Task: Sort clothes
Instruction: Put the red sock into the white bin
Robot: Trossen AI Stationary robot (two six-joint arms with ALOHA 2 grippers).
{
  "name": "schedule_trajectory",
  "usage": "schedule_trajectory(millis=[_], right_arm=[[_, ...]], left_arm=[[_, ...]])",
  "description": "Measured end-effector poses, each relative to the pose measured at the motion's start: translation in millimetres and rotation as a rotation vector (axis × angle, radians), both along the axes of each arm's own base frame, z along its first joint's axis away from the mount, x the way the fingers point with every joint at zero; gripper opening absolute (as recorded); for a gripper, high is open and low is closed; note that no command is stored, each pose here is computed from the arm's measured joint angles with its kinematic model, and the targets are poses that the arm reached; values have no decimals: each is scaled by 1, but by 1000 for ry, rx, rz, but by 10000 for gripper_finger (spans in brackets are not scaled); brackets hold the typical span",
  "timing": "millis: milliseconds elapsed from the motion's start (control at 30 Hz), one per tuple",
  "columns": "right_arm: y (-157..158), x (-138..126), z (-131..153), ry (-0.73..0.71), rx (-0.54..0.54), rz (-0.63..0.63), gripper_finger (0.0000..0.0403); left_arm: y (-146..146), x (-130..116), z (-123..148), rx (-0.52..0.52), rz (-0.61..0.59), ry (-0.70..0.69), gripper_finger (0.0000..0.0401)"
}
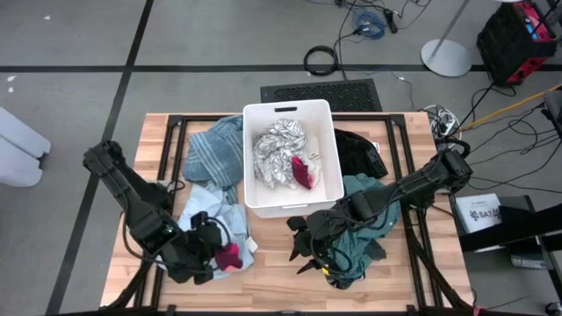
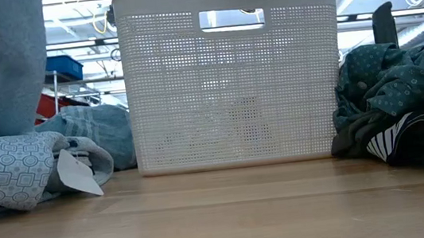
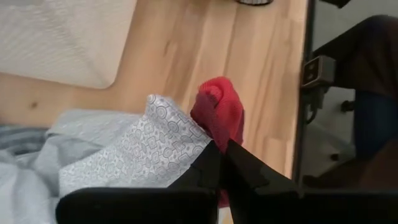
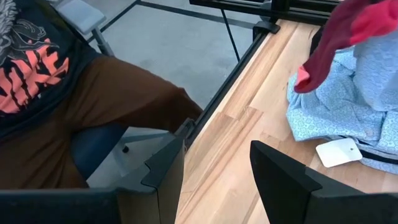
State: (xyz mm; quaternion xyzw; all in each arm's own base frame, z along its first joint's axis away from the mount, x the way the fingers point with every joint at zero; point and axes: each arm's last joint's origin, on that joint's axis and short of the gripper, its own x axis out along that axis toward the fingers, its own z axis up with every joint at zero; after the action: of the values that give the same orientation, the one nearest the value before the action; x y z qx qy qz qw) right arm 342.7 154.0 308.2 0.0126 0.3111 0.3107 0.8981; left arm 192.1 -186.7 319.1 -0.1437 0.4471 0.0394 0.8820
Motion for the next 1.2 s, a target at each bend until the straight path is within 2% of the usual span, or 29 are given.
schedule_trajectory(millis=[700, 1000, 1100, 1200], right_arm=[[0, 0, 0, -2, 1, 0, 171], [0, 0, 0, -2, 1, 0, 171], [0, 0, 0, -2, 0, 0, 171], [0, 0, 0, -2, 0, 1, 171]], left_arm=[[-11, 11, -10, 124, -136, -24, 22], [-12, 13, -11, 123, -127, -44, 96], [-16, 17, -16, 131, -152, -34, 100], [-21, 23, -26, 133, -120, -8, 97]])
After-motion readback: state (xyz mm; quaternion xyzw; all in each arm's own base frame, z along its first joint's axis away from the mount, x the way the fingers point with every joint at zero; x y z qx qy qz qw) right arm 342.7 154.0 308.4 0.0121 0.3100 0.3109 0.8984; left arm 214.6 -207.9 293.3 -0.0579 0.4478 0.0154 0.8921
